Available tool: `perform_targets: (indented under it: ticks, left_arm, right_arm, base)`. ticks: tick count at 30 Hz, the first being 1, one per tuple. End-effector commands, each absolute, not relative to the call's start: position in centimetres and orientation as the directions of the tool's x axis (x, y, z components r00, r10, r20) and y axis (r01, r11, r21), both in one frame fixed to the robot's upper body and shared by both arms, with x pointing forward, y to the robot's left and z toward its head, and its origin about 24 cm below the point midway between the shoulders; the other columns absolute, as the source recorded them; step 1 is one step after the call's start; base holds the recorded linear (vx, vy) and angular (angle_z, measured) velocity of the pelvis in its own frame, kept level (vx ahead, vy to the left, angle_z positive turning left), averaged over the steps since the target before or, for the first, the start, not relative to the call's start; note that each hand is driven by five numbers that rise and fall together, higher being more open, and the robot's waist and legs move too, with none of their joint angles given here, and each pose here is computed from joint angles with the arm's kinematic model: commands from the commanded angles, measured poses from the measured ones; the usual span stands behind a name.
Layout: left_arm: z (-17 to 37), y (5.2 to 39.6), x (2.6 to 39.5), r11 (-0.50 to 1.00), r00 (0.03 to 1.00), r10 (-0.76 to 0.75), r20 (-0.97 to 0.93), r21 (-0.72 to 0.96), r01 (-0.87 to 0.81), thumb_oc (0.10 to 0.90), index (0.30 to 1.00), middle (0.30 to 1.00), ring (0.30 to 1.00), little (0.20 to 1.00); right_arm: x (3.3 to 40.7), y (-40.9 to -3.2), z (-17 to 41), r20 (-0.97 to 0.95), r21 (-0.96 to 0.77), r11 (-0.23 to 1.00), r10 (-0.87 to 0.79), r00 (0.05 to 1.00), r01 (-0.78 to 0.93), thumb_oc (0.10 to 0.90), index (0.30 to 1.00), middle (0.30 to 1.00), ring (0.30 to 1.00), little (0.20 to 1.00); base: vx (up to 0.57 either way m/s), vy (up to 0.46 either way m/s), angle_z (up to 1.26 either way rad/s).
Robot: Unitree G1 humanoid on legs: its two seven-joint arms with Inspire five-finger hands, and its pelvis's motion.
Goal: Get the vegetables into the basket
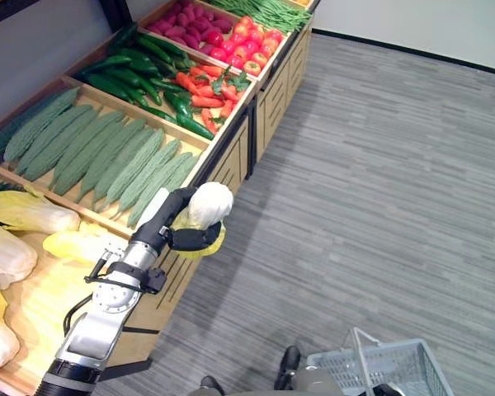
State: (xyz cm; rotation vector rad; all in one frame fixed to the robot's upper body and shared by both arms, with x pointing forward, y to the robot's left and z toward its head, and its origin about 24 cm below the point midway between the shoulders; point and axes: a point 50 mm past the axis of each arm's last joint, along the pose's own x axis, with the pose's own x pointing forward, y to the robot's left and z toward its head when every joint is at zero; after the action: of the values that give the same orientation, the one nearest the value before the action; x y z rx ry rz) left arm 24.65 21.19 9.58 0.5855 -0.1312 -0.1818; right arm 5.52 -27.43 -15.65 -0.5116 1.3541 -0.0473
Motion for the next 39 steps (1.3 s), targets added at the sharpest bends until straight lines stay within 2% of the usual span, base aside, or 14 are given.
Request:
perform_targets:
  ticks: [1,5,12,17,18,20,23,24,27,28,29,35,39]
  left_arm:
    - [15.0,20.3,24.9,0.848,0.905,-0.246,0.346,0.529,0.028,0.4,0.3,0.3,0.3,0.3]
    - [14.7,20.6,24.9,0.857,0.913,-0.22,0.344,0.515,0.013,0.4,0.3,0.3,0.3,0.3]
    - [13.7,21.2,24.7,0.842,0.928,-0.191,0.319,0.539,-0.013,0.4,0.3,0.3,0.3,0.3]
    - [13.8,20.8,24.3,0.822,0.925,-0.252,0.286,0.567,0.049,0.4,0.3,0.3,0.3,0.3]
    - [13.6,20.7,24.3,0.824,0.925,-0.266,0.27,0.563,0.073,0.4,0.3,0.3,0.3,0.3]
    - [13.5,20.7,24.3,0.82,0.927,-0.271,0.26,0.567,0.08,0.4,0.3,0.3,0.3,0.3]
    - [12.6,20.6,24.5,0.814,0.935,-0.283,0.213,0.57,0.116,0.4,0.3,0.3,0.3,0.3]
    - [12.2,20.5,24.7,0.8,0.937,-0.296,0.187,0.584,0.136,0.4,0.3,0.3,0.3,0.3]
    - [11.4,19.8,25.3,0.794,0.936,-0.316,0.151,0.583,0.174,0.4,0.3,0.3,0.3,0.3]
    - [11.4,19.8,25.3,0.794,0.936,-0.316,0.151,0.583,0.174,0.4,0.3,0.3,0.3,0.3]
    - [11.2,19.5,26.0,0.756,0.934,-0.333,0.127,0.629,0.184,0.4,0.3,0.3,0.3,0.3]
    - [10.2,17.2,28.2,0.76,0.926,-0.364,0.095,0.604,0.237,0.4,0.3,0.3,0.3,0.3]
    - [9.5,16.3,29.9,0.71,0.933,-0.356,0.047,0.663,0.238,0.4,0.3,0.3,0.3,0.3]
  right_arm:
    - [7.2,-28.0,-15.2,-0.893,-0.408,0.887,-0.338,0.296,-0.217,0.4,0.3,0.3,0.3,0.3]
    - [8.0,-28.6,-14.8,-0.884,-0.423,0.877,-0.343,0.318,-0.229,0.4,0.3,0.3,0.3,0.3]
    - [10.4,-28.6,-14.2,-0.861,-0.447,0.854,-0.33,0.388,-0.266,0.4,0.3,0.3,0.3,0.3]
    - [12.1,-28.4,-13.6,-0.831,-0.446,0.878,-0.334,0.446,-0.174,0.4,0.3,0.3,0.3,0.3]
    - [13.4,-28.1,-13.2,-0.811,-0.45,0.878,-0.324,0.488,-0.164,0.4,0.3,0.3,0.3,0.3]
    - [14.0,-27.9,-13.0,-0.8,-0.451,0.878,-0.317,0.509,-0.162,0.4,0.3,0.3,0.3,0.3]
    - [16.9,-27.7,-11.5,-0.738,-0.464,0.874,-0.293,0.608,-0.142,0.4,0.3,0.3,0.3,0.3]
    - [18.8,-27.6,-10.1,-0.683,-0.48,0.867,-0.275,0.677,-0.133,0.4,0.3,0.3,0.3,0.3]
    - [21.8,-27.0,-7.7,-0.586,-0.514,0.847,-0.227,0.778,-0.14,0.4,0.3,0.3,0.3,0.3]
    - [21.8,-27.0,-7.7,-0.586,-0.514,0.847,-0.227,0.778,-0.14,0.4,0.3,0.3,0.3,0.3]
    - [23.5,-26.7,-6.0,-0.522,-0.541,0.829,-0.202,0.829,-0.139,0.4,0.3,0.3,0.3,0.3]
    - [27.3,-25.8,-1.5,-0.354,-0.59,0.801,-0.148,0.923,-0.098,0.4,0.3,0.3,0.3,0.3]
    - [29.0,-24.6,0.8,-0.263,-0.61,0.788,-0.103,0.959,-0.083,0.4,0.3,0.3,0.3,0.3]
  base:
    - [-0.02,-0.226,0.06]
    - [-0.01,-0.153,-0.13]
    - [0.1,0.094,-0.94]
    - [0.12,0.224,-0.97]
    - [0.07,0.154,-0.56]
    - [0.04,0.095,-0.19]
    - [0.03,0.081,-0.18]
    - [0.04,0.068,-0.24]
    - [0.03,0.043,-0.23]
    - [0.02,0.026,-0.23]
    - [0.01,0.02,-0.21]
    - [0.01,0.005,-0.14]
    - [0.0,-0.02,-0.04]
